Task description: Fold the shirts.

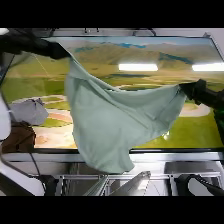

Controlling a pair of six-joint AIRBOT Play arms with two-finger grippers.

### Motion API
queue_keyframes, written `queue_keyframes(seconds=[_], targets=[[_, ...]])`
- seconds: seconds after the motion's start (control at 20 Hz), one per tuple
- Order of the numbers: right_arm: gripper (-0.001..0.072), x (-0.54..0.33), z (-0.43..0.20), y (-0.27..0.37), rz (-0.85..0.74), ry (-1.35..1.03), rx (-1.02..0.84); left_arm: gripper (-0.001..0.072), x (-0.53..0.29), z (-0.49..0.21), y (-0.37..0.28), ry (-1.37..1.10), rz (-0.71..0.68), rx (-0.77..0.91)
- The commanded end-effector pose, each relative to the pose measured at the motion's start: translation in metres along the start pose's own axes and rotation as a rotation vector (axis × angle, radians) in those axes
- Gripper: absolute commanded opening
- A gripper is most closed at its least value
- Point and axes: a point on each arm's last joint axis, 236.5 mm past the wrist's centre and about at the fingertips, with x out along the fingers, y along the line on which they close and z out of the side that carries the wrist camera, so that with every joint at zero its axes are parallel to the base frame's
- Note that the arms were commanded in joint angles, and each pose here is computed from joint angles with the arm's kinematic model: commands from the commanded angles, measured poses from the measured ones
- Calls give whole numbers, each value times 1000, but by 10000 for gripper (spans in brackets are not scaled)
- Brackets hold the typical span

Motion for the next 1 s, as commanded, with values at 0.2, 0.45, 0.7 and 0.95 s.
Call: queue_keyframes(seconds=[0.2, 0.45, 0.7, 0.95], targets=[[394, 9, 63, -64, -45, 99, -75, 704, -1, -30, 72, 37, 199, -201], [495, -47, 109, -130, -375, 204, -162, 444, -45, -91, -23, 144, -72, -394], [481, -30, 93, -155, -353, 263, -119, 704, -14, -221, -114, 406, -193, -692], [481, -28, 92, -149, -321, 267, -136, 703, 9, -306, -182, 589, -195, -866]])
